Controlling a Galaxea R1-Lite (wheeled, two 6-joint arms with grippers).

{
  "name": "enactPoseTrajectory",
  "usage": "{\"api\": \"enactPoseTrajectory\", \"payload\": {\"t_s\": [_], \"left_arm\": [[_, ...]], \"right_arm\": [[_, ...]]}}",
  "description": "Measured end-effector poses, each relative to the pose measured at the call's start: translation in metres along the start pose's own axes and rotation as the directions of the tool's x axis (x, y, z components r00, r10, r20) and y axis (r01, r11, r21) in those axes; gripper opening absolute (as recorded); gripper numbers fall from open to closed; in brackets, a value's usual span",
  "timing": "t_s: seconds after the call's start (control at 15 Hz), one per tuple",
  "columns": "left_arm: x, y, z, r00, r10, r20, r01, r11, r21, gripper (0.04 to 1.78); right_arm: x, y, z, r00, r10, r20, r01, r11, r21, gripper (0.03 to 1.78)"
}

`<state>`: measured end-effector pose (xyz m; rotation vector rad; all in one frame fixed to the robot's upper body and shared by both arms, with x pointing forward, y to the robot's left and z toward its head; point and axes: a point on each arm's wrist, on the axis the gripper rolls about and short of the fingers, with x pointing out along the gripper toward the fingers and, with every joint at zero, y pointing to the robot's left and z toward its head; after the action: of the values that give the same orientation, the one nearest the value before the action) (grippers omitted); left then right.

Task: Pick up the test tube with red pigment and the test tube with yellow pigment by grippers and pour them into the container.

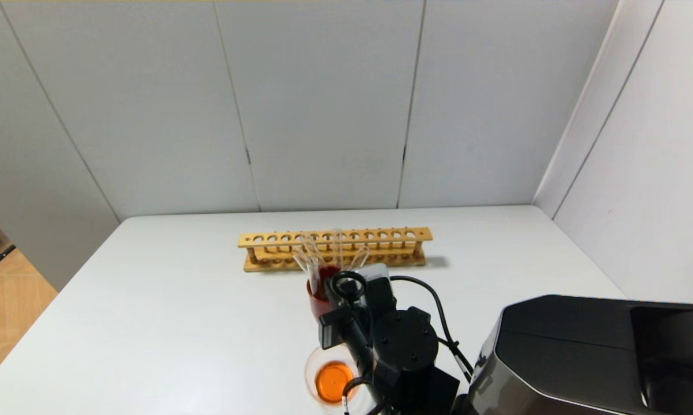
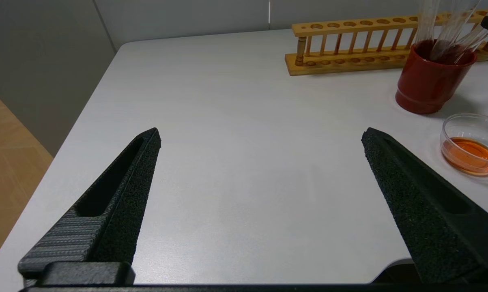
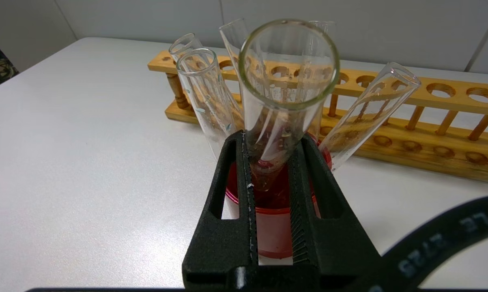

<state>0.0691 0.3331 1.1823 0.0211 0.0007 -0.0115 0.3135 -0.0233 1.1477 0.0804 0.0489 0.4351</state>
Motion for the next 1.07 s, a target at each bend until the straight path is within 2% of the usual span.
{"api": "enactPoseTrajectory", "payload": {"t_s": [0.2, 0.4, 0.8, 0.93, 1.07], "left_arm": [[0.000, 0.000, 0.000, 1.000, 0.000, 0.000, 0.000, 1.000, 0.000, 1.75], [0.000, 0.000, 0.000, 1.000, 0.000, 0.000, 0.000, 1.000, 0.000, 1.75], [0.000, 0.000, 0.000, 1.000, 0.001, 0.000, -0.001, 1.000, 0.000, 1.75], [0.000, 0.000, 0.000, 1.000, 0.000, 0.000, 0.000, 1.000, 0.000, 1.75], [0.000, 0.000, 0.000, 1.000, 0.001, 0.000, -0.001, 1.000, 0.000, 1.75]], "right_arm": [[0.000, 0.000, -0.001, 1.000, 0.000, -0.001, 0.000, 1.000, 0.000, 0.34], [0.000, 0.000, -0.001, 1.000, -0.001, -0.002, 0.001, 1.000, -0.006, 0.52], [0.000, 0.000, -0.001, 1.000, -0.002, -0.003, 0.002, 1.000, -0.011, 1.43], [0.000, 0.000, 0.002, 1.000, -0.003, 0.004, 0.003, 1.000, -0.011, 1.63], [-0.001, 0.000, 0.012, 1.000, -0.005, 0.028, 0.005, 1.000, -0.006, 1.73]]}}
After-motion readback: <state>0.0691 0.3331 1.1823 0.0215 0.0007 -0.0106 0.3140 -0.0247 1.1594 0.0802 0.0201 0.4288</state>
